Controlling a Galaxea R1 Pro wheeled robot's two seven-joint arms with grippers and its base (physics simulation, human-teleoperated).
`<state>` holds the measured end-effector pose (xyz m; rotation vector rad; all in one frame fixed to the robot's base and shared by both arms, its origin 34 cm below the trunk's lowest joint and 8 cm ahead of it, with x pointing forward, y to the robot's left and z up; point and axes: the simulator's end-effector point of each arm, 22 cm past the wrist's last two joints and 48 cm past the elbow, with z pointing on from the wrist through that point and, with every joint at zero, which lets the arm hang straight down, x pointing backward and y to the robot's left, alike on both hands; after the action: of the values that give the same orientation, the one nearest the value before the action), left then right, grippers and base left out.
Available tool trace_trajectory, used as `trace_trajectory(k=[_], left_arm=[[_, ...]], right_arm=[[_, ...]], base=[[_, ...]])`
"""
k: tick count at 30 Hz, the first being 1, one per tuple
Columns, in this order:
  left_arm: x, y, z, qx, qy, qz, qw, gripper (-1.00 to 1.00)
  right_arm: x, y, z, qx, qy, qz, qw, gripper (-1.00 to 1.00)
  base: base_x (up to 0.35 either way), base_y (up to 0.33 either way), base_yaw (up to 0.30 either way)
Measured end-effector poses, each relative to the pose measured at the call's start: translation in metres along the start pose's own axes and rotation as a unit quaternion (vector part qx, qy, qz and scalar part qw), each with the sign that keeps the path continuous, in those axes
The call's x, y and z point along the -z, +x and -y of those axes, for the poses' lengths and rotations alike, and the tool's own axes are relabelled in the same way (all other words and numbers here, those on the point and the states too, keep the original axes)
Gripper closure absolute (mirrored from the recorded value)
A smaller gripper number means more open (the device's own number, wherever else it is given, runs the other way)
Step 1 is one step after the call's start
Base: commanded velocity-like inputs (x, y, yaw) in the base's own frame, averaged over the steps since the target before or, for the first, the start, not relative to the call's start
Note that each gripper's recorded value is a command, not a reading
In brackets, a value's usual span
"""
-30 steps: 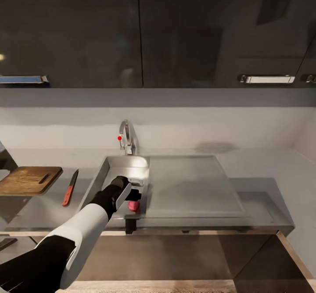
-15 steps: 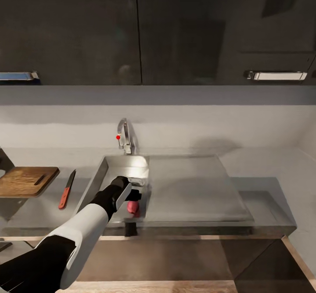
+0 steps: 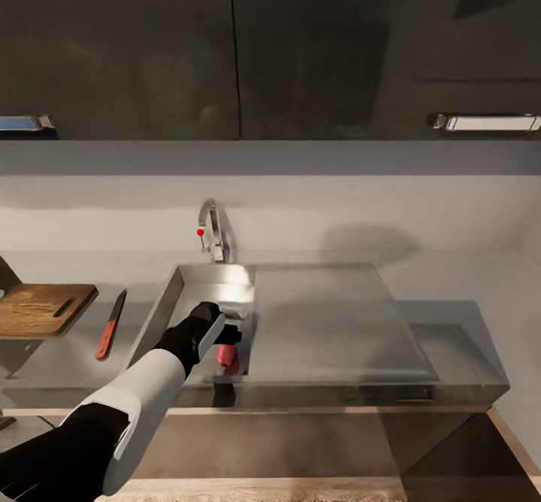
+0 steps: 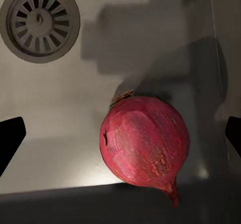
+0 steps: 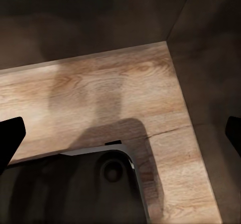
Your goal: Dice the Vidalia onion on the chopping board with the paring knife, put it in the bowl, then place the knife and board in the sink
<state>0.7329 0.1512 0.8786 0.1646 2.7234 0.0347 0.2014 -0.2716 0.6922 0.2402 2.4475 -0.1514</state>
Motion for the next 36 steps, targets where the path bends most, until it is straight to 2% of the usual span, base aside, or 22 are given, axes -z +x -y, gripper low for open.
trace_trajectory(k=[7, 19, 36], left_arm=[[-0.009, 0.012, 0.000, -0.001, 0.000, -0.016, 0.9999, -1.00], [-0.020, 0.021, 0.001, -0.001, 0.001, -0.027, 0.9996, -1.00], [-0.024, 0.030, 0.001, -0.002, 0.001, -0.038, 0.9993, -1.00]], right_arm=[[0.001, 0.003, 0.000, 0.001, 0.001, -0.006, 1.0000, -1.00], [0.004, 0.009, 0.002, 0.002, 0.002, -0.015, 0.9999, -1.00], [0.004, 0.009, 0.001, 0.003, 0.000, -0.015, 0.9999, -1.00]], base=[[0.000, 0.000, 0.000], [0.000, 0.000, 0.000], [0.000, -0.011, 0.000]])
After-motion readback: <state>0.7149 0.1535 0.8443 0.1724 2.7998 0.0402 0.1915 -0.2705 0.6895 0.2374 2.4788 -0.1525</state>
